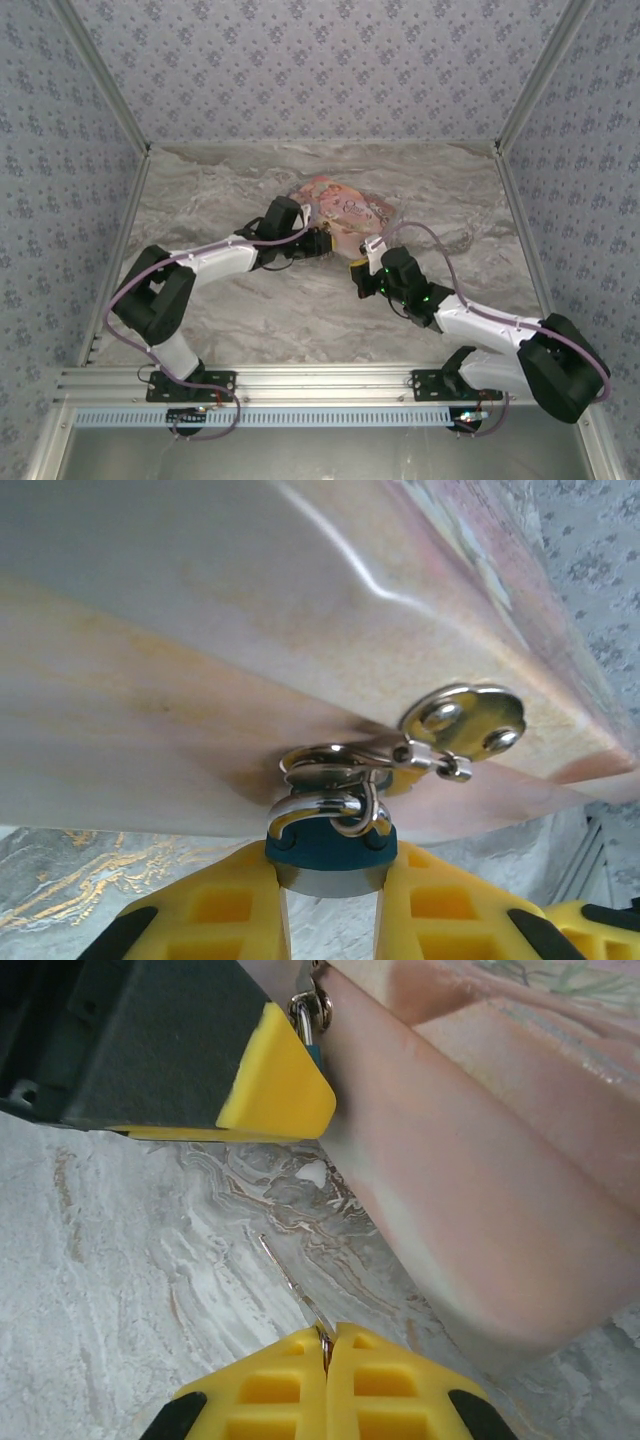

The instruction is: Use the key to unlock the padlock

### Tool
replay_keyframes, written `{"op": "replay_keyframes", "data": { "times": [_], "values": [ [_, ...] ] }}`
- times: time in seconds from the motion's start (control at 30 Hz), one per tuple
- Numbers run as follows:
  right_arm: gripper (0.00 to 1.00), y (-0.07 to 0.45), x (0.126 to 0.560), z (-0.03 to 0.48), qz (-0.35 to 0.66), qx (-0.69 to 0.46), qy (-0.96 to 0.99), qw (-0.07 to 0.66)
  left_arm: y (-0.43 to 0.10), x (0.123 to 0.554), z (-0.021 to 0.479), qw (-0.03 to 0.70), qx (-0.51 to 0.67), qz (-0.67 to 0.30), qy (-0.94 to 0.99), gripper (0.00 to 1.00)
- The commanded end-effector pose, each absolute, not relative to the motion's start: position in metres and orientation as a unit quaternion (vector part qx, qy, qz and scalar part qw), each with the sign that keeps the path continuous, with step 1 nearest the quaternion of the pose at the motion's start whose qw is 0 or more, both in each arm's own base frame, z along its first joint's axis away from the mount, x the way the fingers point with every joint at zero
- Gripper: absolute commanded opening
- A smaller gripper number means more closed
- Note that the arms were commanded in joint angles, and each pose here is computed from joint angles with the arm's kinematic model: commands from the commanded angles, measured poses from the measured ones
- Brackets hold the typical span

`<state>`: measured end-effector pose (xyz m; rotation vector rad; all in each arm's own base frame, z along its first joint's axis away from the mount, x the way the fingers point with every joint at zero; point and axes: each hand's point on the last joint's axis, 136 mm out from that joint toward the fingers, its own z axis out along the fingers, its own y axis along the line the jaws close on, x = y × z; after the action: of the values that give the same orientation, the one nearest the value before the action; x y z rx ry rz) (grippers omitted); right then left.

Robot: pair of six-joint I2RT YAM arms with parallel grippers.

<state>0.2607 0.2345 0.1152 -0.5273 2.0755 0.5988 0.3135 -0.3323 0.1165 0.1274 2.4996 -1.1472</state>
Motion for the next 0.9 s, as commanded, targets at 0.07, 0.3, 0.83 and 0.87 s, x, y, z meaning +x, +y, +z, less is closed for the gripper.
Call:
{"op": "replay_keyframes", "data": {
  "times": [0.07,0.3,0.83,0.87],
  "values": [
    [0.0,0.235,0.271,0.115,0.216,-0.216,0.828,0.47,-0.348,0.316,0.156,0.189,0.027,-0.455,0.87,0.14],
    [0.0,0.24,0.279,0.12,0.22,-0.212,0.821,0.482,-0.354,0.315,0.163,0.166,-0.007,-0.481,0.861,0.13],
    [0.0,0.25,0.292,0.123,0.241,-0.194,0.818,0.486,-0.357,0.312,0.165,0.144,-0.039,-0.5,0.853,0.13],
    [0.0,0.251,0.292,0.124,0.244,-0.194,0.817,0.486,-0.357,0.312,0.164,0.143,-0.04,-0.5,0.853,0.13]
  ]
}}
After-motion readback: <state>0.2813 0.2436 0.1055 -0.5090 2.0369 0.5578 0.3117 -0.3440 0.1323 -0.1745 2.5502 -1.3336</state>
